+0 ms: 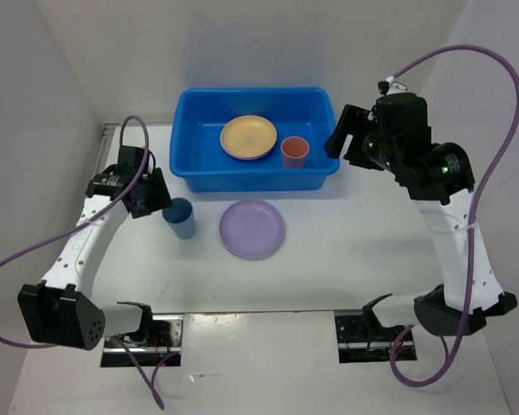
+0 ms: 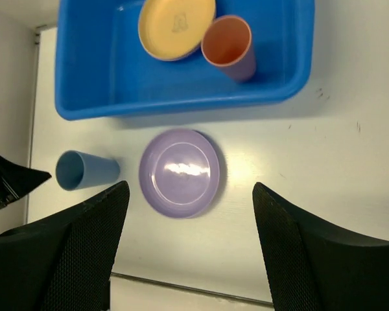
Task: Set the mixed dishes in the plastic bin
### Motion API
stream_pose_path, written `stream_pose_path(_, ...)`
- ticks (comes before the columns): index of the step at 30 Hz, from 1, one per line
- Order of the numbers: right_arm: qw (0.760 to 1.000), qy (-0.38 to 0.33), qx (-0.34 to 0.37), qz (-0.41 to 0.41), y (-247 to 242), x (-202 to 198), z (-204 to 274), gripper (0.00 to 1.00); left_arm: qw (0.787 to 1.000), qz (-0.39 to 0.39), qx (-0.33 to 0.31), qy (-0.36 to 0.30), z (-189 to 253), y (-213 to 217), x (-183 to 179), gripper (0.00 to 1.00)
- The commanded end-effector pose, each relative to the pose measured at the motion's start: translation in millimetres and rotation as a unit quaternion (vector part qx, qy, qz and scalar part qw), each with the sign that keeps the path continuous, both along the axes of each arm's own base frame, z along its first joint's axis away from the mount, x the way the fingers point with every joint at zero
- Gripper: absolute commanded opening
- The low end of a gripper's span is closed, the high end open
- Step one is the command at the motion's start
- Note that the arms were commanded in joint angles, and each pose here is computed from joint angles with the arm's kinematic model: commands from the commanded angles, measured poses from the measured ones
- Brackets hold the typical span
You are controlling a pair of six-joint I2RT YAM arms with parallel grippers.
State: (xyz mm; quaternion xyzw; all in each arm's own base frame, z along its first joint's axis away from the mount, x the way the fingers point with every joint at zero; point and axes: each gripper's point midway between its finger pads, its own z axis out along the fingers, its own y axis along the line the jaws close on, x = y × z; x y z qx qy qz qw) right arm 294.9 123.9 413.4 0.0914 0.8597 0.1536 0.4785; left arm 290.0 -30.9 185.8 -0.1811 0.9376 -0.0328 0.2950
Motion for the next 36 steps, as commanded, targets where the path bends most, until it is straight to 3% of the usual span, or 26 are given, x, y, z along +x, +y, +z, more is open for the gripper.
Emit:
stream_pose_path(1,0.998,0.008,0.035,0.055,11.6,15.3,-22.3,0.82,1.0,0.01,-0.008,-0.009,-9.5,1.4,13.7,0.66)
stream_pose_path(7,0.997,0.018,0.039,0.072,11.5,16.7,-39.6,0.82,1.0,0.021,0.002,0.017,-39.0,4.3,25.3,0.66)
stream_pose_path(11,0.995,0.012,0.05,0.089,19.1,17.8,-36.8,0.82,0.998,0.031,0.023,0.054,-65.1,11.1,28.1,0.55)
stream_pose_path(15,0.994,0.017,0.051,0.093,20.6,17.1,-40.3,0.82,0.996,0.038,0.037,0.069,-80.0,16.1,27.5,0.38)
stream_pose_path(20,0.995,0.022,0.048,0.089,19.6,19.2,-47.1,0.82,0.995,0.03,0.041,0.09,-89.4,19.1,16.8,0.0)
stream_pose_path(23,0.995,0.021,0.044,0.091,18.5,17.1,-47.9,0.82,0.997,-0.007,0.012,0.08,-59.0,5.4,16.2,0.0)
stream_pose_path(27,0.995,0.017,0.045,0.086,14.9,17.7,-47.4,0.82,0.994,-0.1,-0.025,0.027,19.8,-22.8,14.3,0.0)
stream_pose_path(28,0.995,0.022,0.047,0.09,16.5,16.8,-50.7,0.82,0.993,-0.115,-0.027,-0.019,58.3,-28.7,24.9,0.0)
stream_pose_path(29,0.994,0.022,0.05,0.096,19.0,17.5,-51.8,0.82,0.992,-0.119,-0.025,-0.014,68.2,-28.2,23.9,0.0)
stream_pose_path(31,0.992,0.024,0.061,0.105,24.3,17.3,-52.9,0.82,0.993,-0.116,-0.01,-0.029,87.4,-24.8,41.0,0.0)
stream_pose_path(32,0.991,0.024,0.067,0.115,28.4,17.3,-54.2,0.82,0.991,-0.116,-0.01,-0.069,117.8,-26.1,52.5,0.0)
stream_pose_path(36,0.99,0.018,0.08,0.114,29.9,14.2,-51.6,0.82,0.989,-0.106,-0.005,-0.099,135.9,-28.9,104.5,0.0)
